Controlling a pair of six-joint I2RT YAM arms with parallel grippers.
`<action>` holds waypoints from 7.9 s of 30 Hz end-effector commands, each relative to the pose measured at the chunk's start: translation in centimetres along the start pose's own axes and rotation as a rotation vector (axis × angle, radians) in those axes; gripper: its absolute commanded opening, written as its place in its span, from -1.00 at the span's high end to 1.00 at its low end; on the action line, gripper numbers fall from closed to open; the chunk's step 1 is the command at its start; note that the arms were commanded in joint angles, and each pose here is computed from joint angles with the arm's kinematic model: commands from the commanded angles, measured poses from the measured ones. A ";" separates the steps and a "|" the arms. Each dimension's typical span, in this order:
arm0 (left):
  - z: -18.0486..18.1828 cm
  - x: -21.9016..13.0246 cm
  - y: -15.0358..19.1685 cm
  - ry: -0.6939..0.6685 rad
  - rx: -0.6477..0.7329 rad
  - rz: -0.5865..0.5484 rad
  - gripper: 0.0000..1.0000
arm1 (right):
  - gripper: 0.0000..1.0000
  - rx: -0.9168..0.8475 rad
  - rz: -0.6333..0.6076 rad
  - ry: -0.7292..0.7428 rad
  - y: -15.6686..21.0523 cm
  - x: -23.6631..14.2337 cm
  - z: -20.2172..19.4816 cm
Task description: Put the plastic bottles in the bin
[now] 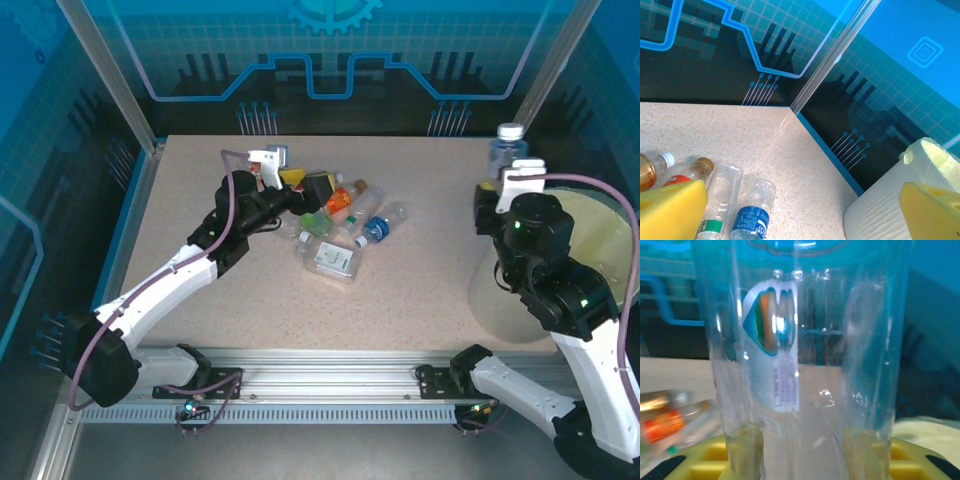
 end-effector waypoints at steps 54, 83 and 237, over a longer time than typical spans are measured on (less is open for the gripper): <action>15.3 -7.6 9.0 -0.873 -0.551 0.358 -0.98 | -0.70 0.346 0.153 0.521 8.4 3.5 -11.0; 19.9 -0.4 13.0 -0.926 -0.862 0.406 -0.98 | -1.00 0.388 0.079 -0.683 4.1 -2.2 -0.4; 1.7 -2.0 -1.2 -0.059 -0.059 -0.036 -0.98 | 0.02 -0.005 0.141 -0.324 3.7 0.6 5.6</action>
Point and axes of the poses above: each hand's point on the last joint's axis, 136 mm out from that joint toward the fingers, its own x axis out along the fingers, its own z axis along the line the jaws close on, y = z × x, the point moved 8 cm from there along -x, back along the fingers, and after that the axes turned 12 degrees about x, right-handed, at the moved point
